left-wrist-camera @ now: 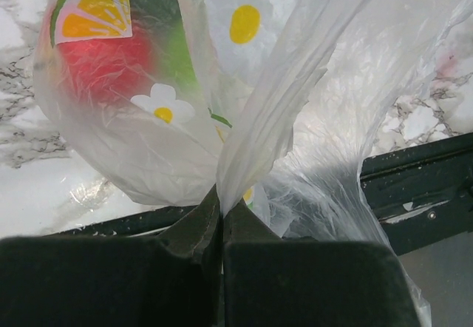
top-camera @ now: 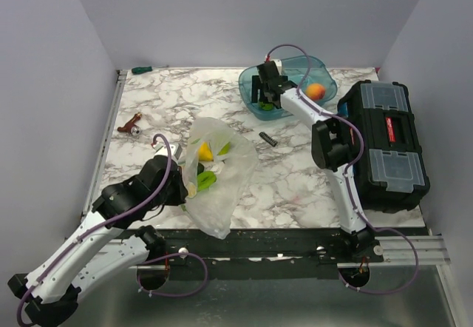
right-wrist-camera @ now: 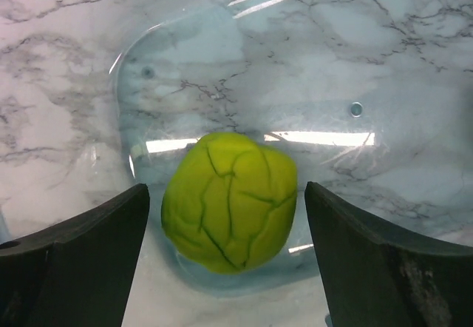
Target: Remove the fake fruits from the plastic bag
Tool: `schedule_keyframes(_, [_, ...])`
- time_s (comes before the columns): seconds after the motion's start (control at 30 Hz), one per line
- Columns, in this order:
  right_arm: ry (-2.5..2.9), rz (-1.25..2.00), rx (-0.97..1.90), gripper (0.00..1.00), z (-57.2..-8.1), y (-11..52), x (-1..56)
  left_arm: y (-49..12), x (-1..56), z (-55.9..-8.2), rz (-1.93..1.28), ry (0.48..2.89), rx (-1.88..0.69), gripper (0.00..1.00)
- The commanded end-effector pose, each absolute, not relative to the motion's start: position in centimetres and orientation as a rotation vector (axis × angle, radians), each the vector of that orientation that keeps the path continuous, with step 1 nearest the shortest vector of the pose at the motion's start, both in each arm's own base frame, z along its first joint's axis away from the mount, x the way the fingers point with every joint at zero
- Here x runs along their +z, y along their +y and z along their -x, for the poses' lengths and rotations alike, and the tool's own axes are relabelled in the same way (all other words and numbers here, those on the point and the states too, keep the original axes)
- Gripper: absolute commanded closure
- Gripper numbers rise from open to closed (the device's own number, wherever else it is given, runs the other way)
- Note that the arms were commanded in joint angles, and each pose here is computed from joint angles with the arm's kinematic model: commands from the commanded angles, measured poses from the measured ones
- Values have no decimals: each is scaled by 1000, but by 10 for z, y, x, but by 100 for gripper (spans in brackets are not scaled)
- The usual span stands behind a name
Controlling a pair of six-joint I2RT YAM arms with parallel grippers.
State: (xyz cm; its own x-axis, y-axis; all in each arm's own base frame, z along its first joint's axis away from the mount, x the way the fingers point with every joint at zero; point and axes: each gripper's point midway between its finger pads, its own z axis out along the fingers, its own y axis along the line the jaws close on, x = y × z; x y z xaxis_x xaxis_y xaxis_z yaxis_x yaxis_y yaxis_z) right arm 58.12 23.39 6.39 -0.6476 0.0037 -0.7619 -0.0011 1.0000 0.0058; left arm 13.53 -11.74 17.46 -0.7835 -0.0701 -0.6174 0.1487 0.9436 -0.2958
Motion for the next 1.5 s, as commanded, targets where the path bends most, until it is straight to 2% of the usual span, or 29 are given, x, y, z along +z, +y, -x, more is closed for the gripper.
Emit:
schedule_keyframes(0.0, [2219, 4, 73, 11, -572, 237, 136, -125, 167, -130, -138, 2484, -449, 100])
schedule_keyframes(0.23, [2176, -46, 165, 11, -534, 229, 186, -129, 156, -128, -174, 2555, -418, 100])
schedule_keyframes(0.43, [2157, -18, 366, 11, -455, 238, 201, -135, 163, -125, -208, 2517, -489, 100])
schedule_keyframes(0.8, [2207, 126, 649, 12, -288, 250, 165, -135, 165, -112, -279, 2577, -501, 100])
schedule_keyframes(0.93, [2250, 184, 692, 12, -243, 245, 157, -130, 154, -113, -242, 2605, -449, 100])
schedule_keyframes(1.03, [2257, 283, 826, 14, -211, 255, 155, -140, 151, -107, -304, 2616, -498, 100])
schedule_keyframes(1.2, [2206, 414, 907, 17, -170, 280, 167, -142, 151, -104, -329, 2600, -498, 100])
schedule_keyframes(1.27, [2142, 432, 875, 16, -167, 280, 183, -140, 152, -105, -323, 2591, -483, 100])
schedule_keyframes(1.47, [2044, 499, 1070, 18, -148, 329, 197, -131, 156, -110, -257, 2548, -440, 100])
